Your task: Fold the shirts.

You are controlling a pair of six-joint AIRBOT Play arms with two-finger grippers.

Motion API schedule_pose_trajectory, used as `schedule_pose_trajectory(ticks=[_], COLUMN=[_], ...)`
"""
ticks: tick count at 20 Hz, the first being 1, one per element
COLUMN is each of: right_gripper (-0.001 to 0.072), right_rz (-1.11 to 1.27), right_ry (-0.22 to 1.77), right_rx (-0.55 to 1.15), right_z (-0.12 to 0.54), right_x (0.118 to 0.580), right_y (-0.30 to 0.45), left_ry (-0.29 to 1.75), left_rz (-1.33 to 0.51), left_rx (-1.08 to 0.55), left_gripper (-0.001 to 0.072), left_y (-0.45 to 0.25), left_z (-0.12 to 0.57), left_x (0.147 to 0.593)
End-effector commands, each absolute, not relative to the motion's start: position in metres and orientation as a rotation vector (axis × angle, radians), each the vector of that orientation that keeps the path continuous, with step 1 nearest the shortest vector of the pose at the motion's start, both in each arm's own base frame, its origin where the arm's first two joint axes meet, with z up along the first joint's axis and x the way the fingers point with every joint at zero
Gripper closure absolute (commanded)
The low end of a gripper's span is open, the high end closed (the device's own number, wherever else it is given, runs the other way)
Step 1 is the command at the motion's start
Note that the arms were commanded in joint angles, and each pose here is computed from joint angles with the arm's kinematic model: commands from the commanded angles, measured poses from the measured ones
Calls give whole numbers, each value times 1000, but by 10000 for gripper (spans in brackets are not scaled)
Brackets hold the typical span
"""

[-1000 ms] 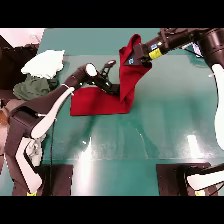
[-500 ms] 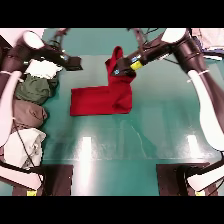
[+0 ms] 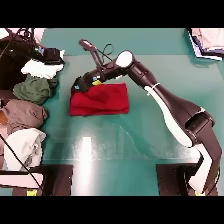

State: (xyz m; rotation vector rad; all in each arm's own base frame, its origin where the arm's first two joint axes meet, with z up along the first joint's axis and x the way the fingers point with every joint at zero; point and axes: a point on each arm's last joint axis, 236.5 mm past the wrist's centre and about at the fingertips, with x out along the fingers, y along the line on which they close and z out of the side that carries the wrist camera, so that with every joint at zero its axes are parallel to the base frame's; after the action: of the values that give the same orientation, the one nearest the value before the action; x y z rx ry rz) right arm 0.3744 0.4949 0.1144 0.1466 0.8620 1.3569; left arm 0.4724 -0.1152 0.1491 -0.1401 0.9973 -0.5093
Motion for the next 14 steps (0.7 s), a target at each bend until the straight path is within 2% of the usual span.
schedule_pose_trajectory(ticks=[1,4,8,9,10,11,14], right_gripper=[270,270,265,220,35,7,10], right_rz=[1304,1120,804,748,698,667,638], right_ry=[934,1155,1274,1277,1282,1288,1327], right_rx=[13,25,276,332,395,462,642], right_z=[92,49,5,-4,-13,-19,-37], right_x=[368,375,392,395,396,398,401], right_y=[462,371,265,246,231,221,221], left_ry=[1044,1048,1073,1072,1072,1071,1066], left_rz=[-535,-535,-544,-543,-543,-542,-545], left_rx=[-109,-109,-106,-107,-108,-108,-112], left_gripper=[680,680,680,680,680,680,680], left_y=[-113,-113,-113,-113,-113,-113,-114], left_z=[145,145,142,141,141,141,142], left_x=[459,458,453,453,454,454,455])
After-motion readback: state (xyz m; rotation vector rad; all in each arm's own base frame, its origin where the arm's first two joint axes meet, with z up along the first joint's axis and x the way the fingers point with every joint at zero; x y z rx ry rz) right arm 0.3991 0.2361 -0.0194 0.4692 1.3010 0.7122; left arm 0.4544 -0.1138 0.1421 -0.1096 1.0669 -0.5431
